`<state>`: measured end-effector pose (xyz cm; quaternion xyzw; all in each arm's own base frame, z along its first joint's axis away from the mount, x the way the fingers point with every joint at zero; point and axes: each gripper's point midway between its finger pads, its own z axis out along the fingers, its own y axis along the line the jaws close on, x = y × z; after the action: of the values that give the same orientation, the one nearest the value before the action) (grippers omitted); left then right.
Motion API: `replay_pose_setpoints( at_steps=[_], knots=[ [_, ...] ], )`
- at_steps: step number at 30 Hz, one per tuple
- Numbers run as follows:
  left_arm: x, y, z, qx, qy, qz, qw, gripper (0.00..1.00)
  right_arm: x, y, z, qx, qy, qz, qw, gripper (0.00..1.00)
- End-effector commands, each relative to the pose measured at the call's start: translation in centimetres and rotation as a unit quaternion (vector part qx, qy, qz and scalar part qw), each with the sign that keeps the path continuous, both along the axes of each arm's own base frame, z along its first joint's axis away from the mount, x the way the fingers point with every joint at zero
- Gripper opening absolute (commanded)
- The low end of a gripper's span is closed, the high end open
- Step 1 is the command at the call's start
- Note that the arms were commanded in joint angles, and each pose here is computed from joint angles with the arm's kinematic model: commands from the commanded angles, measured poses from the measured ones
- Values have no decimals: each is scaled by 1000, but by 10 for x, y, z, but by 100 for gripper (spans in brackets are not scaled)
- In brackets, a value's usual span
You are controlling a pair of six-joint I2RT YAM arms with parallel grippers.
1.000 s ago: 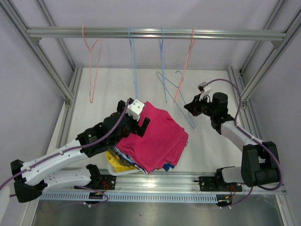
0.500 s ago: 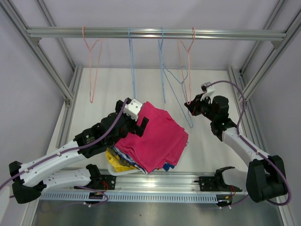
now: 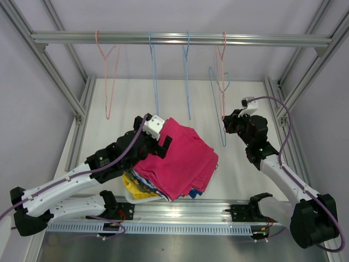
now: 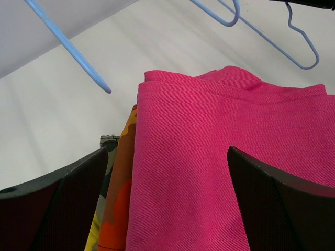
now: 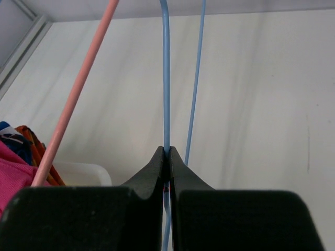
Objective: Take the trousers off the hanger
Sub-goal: Pick up the hanger at the center of the board.
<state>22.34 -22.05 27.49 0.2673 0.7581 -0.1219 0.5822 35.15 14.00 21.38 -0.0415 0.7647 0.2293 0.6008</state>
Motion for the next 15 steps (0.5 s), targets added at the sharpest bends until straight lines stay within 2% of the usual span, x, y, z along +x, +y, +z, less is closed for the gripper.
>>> replay_pose_setpoints(
  at_steps=[1, 10, 15],
  knots=[
    [0, 1, 25, -32, -14, 0, 999, 99, 5, -19, 33, -1, -39, -77, 996, 0],
    [-2, 2, 28, -38, -16, -2, 999, 99, -7, -57, 65, -16, -66, -166, 984, 0],
    [-3, 2, 30, -42, -16, -2, 999, 99, -18, -61, 105, -25, -93, -165, 982, 0]
  ],
)
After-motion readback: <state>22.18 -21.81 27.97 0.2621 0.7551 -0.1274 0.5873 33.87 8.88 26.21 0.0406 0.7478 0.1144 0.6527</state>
